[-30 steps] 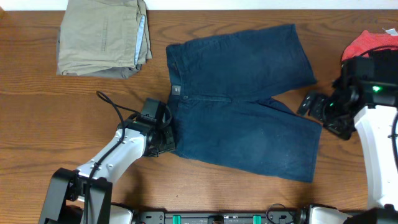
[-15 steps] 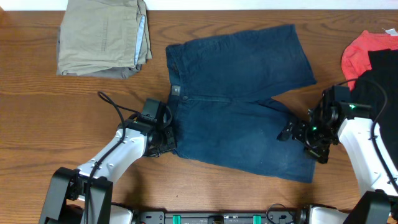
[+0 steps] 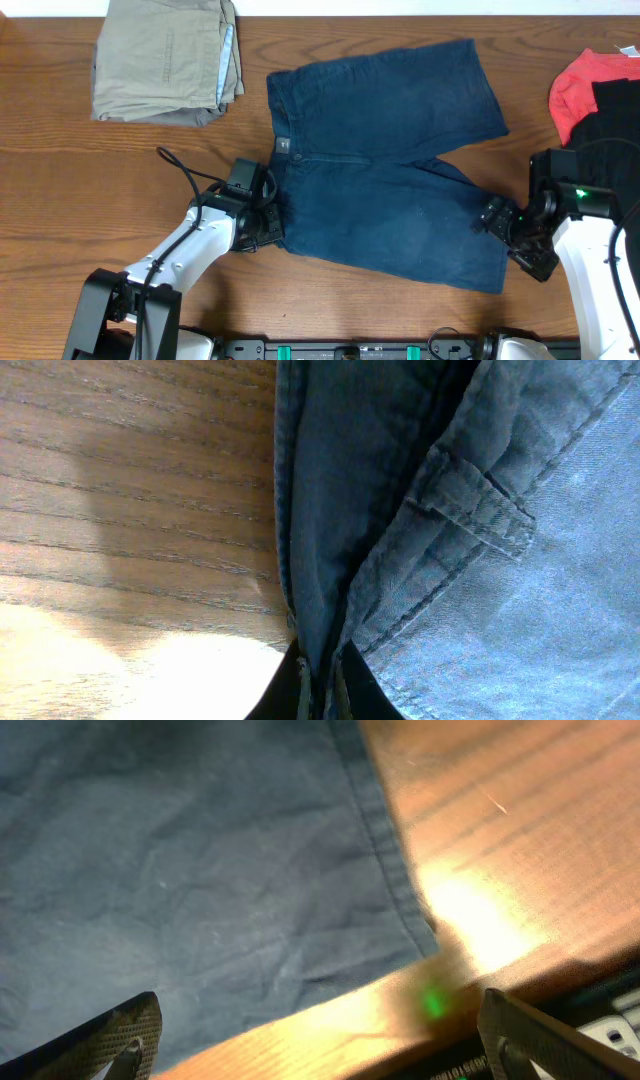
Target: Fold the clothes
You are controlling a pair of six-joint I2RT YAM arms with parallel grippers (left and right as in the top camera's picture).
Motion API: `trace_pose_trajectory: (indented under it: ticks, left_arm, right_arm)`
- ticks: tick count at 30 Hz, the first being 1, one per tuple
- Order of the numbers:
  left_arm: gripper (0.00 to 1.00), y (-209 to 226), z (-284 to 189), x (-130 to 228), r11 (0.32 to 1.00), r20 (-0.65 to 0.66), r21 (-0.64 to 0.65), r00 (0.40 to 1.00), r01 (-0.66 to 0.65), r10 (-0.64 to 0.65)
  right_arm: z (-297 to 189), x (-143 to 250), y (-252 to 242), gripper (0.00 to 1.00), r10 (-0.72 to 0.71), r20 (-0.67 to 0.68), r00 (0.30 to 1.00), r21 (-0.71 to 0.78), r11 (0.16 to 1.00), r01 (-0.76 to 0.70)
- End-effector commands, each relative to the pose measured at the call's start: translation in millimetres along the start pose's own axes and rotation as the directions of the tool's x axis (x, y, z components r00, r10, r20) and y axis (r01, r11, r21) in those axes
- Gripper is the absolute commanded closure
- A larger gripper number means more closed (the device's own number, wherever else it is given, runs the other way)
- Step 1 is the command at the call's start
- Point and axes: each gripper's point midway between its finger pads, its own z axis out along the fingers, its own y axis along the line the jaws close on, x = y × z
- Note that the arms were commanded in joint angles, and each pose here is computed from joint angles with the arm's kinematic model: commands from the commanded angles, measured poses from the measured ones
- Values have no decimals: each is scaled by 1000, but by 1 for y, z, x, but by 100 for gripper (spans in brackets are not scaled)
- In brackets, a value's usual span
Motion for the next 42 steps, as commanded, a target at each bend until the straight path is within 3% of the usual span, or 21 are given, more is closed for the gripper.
trace_pose_trajectory:
  ticks: [1, 16, 39, 40, 42]
  left_arm:
    - [94, 12, 7, 9, 999, -25, -48, 1000, 8, -9]
    - [94, 13, 7, 9, 999, -26, -54, 1000, 8, -9]
    - [94, 13, 7, 8, 998, -21, -55, 1000, 8, -9]
    - [94, 13, 7, 8, 998, -21, -55, 1000, 8, -9]
    - [94, 13, 7, 8, 998, -21, -55, 1000, 8, -9]
  right_arm:
    - [8, 10, -16, 1, 74, -21, 997, 59, 996, -73]
    - [50, 27, -43, 1, 312, -47, 949, 118, 945, -305]
    - [99, 37, -36, 1, 266, -78, 961, -13, 964, -267]
    - [101, 37, -36, 2, 266, -76, 961, -14, 963, -268]
    - [105, 38, -37, 14, 270, -71, 960, -19, 962, -272]
